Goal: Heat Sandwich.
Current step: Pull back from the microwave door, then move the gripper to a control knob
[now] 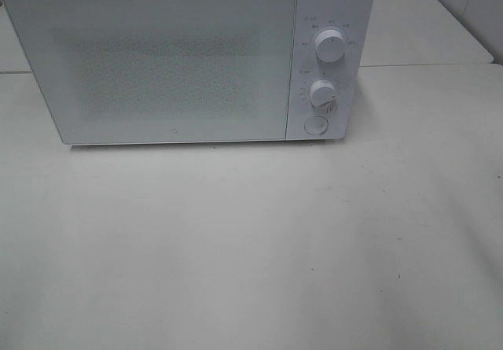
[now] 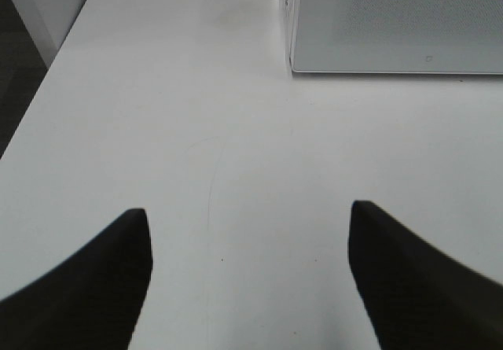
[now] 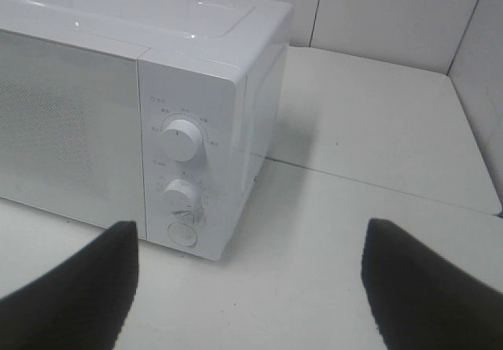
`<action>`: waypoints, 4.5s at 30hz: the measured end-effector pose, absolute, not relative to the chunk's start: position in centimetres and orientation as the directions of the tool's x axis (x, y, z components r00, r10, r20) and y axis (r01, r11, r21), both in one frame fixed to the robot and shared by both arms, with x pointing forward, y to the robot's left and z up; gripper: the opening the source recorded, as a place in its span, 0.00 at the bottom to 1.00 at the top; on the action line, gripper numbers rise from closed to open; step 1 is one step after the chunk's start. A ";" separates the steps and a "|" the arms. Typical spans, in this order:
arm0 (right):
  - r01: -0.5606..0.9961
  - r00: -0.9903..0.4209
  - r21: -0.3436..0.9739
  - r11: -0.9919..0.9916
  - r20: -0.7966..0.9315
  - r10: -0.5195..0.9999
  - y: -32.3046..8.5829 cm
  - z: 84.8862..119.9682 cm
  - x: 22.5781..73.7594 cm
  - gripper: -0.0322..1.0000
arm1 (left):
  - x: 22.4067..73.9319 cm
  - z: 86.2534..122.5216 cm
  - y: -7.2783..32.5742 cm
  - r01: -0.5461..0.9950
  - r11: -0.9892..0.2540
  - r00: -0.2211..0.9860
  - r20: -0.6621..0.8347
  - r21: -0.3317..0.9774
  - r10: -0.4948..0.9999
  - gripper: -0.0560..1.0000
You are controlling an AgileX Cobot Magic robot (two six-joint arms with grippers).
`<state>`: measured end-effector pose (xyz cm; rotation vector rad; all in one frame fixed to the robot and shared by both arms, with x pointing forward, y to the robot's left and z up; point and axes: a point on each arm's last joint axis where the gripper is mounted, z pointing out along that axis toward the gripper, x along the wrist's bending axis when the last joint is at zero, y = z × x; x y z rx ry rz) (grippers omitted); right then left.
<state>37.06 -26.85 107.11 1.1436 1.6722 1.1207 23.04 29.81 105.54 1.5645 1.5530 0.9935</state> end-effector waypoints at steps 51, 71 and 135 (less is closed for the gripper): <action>0.090 -0.177 0.970 0.226 -0.208 0.962 -15.0 94.4 47.6 0.77 | 23.0 105.5 29.8 0.455 -0.027 -0.017 0.039 0.890 0.999 0.69; 0.210 -0.120 0.966 0.149 -0.126 0.985 -12.8 88.9 50.9 0.77 | 23.0 105.5 29.8 0.455 -0.027 -0.017 0.039 0.890 0.999 0.69; 0.176 -0.012 0.982 0.066 -0.065 0.998 -12.9 87.1 56.2 0.46 | 23.0 105.5 29.8 0.455 -0.027 -0.017 0.039 0.890 0.999 0.69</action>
